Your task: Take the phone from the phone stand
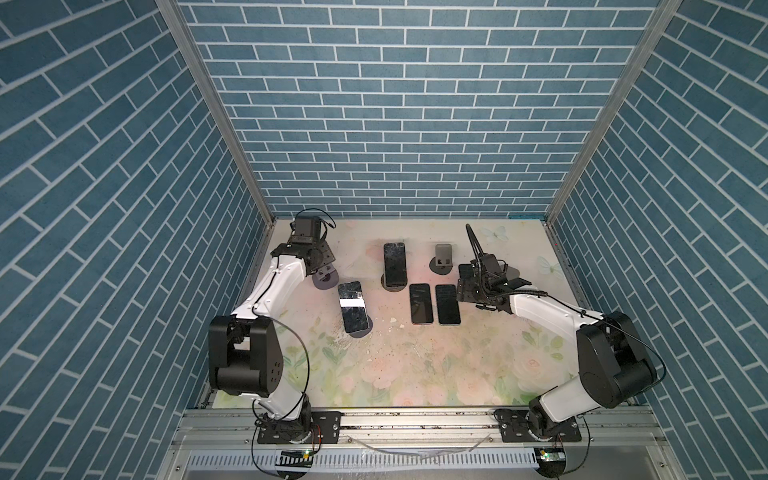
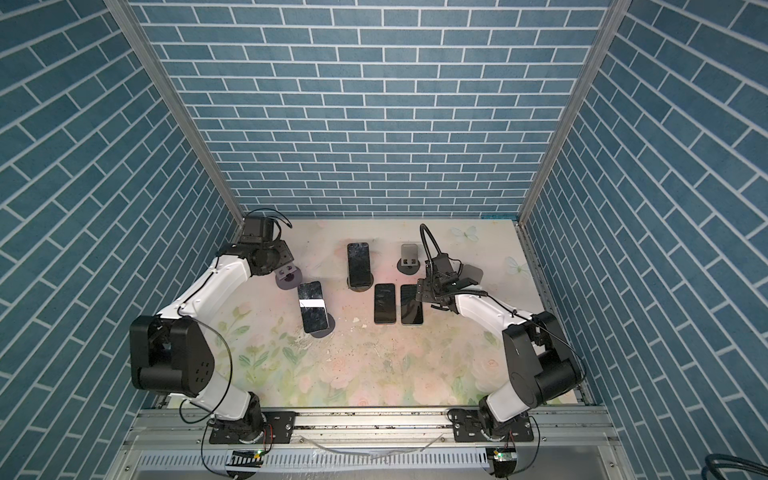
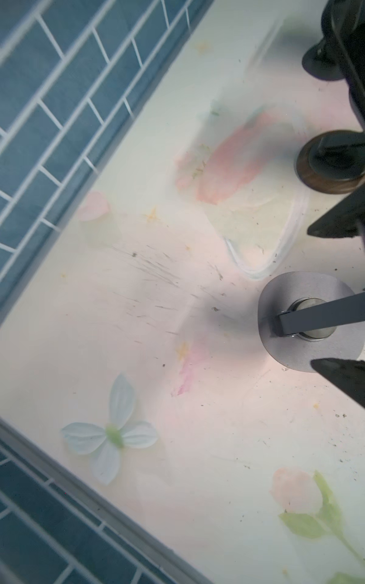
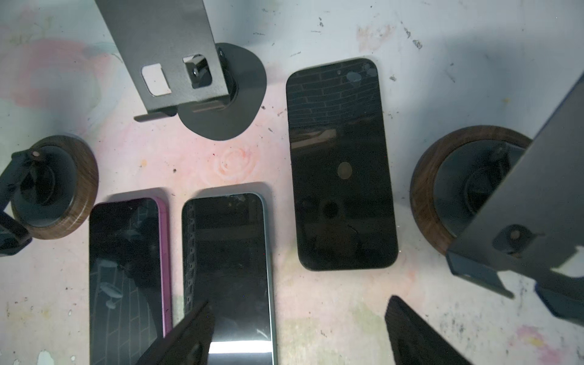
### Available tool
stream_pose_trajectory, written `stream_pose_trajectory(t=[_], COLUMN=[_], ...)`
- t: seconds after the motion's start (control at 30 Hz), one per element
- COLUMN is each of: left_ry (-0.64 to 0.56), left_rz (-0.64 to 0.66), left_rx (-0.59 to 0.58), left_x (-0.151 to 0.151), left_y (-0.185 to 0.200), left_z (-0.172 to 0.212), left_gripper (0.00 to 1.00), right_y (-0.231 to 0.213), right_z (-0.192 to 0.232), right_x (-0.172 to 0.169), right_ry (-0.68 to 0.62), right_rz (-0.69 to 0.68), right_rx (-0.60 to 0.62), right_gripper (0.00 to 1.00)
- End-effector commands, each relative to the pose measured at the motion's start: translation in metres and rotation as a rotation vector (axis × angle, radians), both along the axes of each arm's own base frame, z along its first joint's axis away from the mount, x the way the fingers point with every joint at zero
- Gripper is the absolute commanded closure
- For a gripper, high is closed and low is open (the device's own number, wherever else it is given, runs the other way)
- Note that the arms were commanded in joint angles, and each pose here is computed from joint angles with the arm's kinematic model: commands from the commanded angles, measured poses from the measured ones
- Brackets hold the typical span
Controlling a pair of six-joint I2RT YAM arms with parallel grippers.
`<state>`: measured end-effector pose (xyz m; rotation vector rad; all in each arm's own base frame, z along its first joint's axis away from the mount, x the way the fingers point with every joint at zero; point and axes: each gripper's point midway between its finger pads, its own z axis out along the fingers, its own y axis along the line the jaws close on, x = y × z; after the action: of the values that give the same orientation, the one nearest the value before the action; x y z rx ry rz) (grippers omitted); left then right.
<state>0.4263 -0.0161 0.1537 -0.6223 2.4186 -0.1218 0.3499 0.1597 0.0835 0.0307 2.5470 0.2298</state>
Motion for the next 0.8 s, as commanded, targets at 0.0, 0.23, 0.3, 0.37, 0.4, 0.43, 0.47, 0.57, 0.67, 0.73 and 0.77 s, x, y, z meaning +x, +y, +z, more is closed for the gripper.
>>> stream_pose_trajectory(t=[0.0,0.23,0.3,0.37,0.4,0.43,0.47,0.57,0.67,0.73,0.77], left_ry=[-0.024,0.021,0.033,0.042,0.049,0.054,0.060,0.070,0.078,0.084,0.087], left_rz=[-0.006,-0.008,-0.011,-0.013,-0.014,-0.014,-0.014,-0.014,-0.014,-0.017,-0.017], left_rx=[-0.013,-0.020,-0.025,-0.031,-0.032,-0.031,-0.031,-0.030,-0.031,-0.033,-0.034], left_x=[0.007,0.003,0.001,0.000,-0.001,-0.002,-0.003,-0.005,-0.007,-0.007,-0.008], left_y=[-0.002,-0.003,-0.004,-0.005,-0.005,-0.005,-0.005,-0.005,-0.005,-0.006,-0.006], left_z=[-0.007,-0.035,-0.043,-0.049,-0.052,-0.055,-0.057,-0.062,-0.066,-0.069,-0.070], left_gripper=[0.44,0.44,0.44,0.44,0.44,0.44,0.43,0.43,0.42,0.40,0.39], right_y=[0.006,0.008,0.008,0.009,0.009,0.009,0.009,0.010,0.011,0.012,0.012], right_z=[0.020,0.021,0.020,0.021,0.021,0.022,0.022,0.023,0.025,0.026,0.026], right_x=[0.009,0.008,0.008,0.008,0.008,0.008,0.008,0.008,0.009,0.009,0.009], right_ry=[-0.039,-0.028,-0.024,-0.022,-0.019,-0.018,-0.018,-0.018,-0.021,-0.022,-0.022], right_rz=[0.003,0.007,0.006,0.004,0.005,0.004,0.002,0.002,0.001,0.001,0.002], right_rx=[0.038,0.043,0.044,0.048,0.051,0.052,0.055,0.060,0.064,0.067,0.069], right_gripper=[0.14,0.14,0.14,0.14,0.14,0.14,0.14,0.14,0.14,0.14,0.14])
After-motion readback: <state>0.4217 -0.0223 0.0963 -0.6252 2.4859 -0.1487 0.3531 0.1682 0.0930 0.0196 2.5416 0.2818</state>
